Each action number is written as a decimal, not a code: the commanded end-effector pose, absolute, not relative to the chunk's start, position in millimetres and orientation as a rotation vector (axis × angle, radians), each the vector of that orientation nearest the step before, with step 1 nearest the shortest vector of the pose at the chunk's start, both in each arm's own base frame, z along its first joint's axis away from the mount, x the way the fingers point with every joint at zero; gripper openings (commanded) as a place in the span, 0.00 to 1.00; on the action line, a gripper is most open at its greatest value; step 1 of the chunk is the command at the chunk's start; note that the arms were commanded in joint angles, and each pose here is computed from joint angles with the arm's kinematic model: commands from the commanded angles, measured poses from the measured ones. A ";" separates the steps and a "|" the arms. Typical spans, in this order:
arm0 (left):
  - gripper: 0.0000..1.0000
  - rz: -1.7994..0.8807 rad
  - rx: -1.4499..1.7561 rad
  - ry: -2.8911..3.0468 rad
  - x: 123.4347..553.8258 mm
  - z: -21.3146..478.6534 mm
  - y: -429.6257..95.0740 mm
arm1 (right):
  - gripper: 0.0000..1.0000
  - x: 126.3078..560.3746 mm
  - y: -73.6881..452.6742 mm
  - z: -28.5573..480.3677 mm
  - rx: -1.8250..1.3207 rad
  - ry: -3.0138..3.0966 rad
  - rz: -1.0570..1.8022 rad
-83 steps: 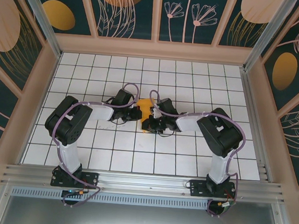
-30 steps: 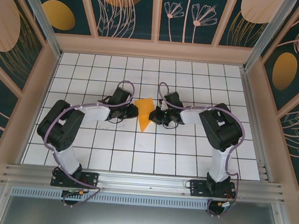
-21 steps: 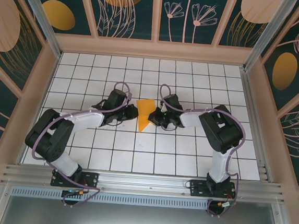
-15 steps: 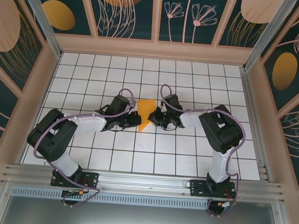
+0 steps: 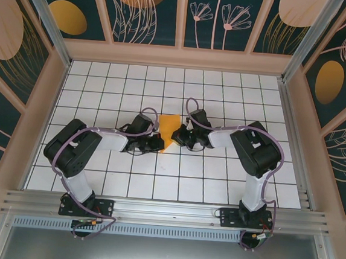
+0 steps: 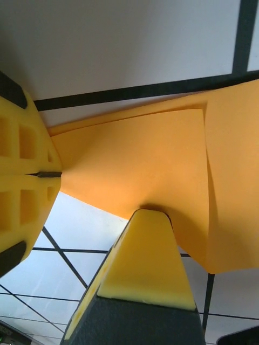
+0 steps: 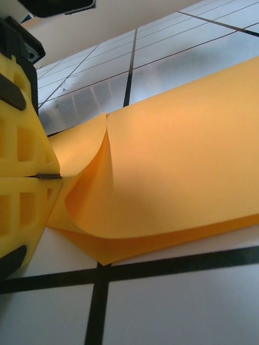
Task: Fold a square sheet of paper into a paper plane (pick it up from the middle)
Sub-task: Third fold the triangle at the center of the table.
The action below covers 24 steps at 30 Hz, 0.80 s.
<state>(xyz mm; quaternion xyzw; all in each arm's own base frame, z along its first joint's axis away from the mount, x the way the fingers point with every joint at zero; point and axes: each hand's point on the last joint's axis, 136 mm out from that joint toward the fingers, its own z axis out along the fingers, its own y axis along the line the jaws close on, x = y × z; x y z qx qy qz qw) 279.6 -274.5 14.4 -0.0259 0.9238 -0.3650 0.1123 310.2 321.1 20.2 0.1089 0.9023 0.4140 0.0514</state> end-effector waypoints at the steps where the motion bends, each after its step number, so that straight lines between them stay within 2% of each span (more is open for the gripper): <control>1: 0.00 -0.996 -0.098 2.773 274.2 -1.6 -268.3 | 0.06 301.9 323.3 35.2 0.187 2.719 1.274; 6: 0.00 -0.911 -0.108 2.805 272.7 -9.3 -259.2 | 0.07 301.4 322.4 43.8 0.036 2.682 1.238; 16: 0.00 -0.846 -0.115 2.839 269.3 -16.4 -251.6 | 0.07 291.8 336.6 25.2 -0.072 2.761 1.224; 24: 0.00 -0.785 -0.114 2.882 260.2 -25.4 -241.8 | 0.07 313.5 316.3 9.4 0.001 2.799 1.137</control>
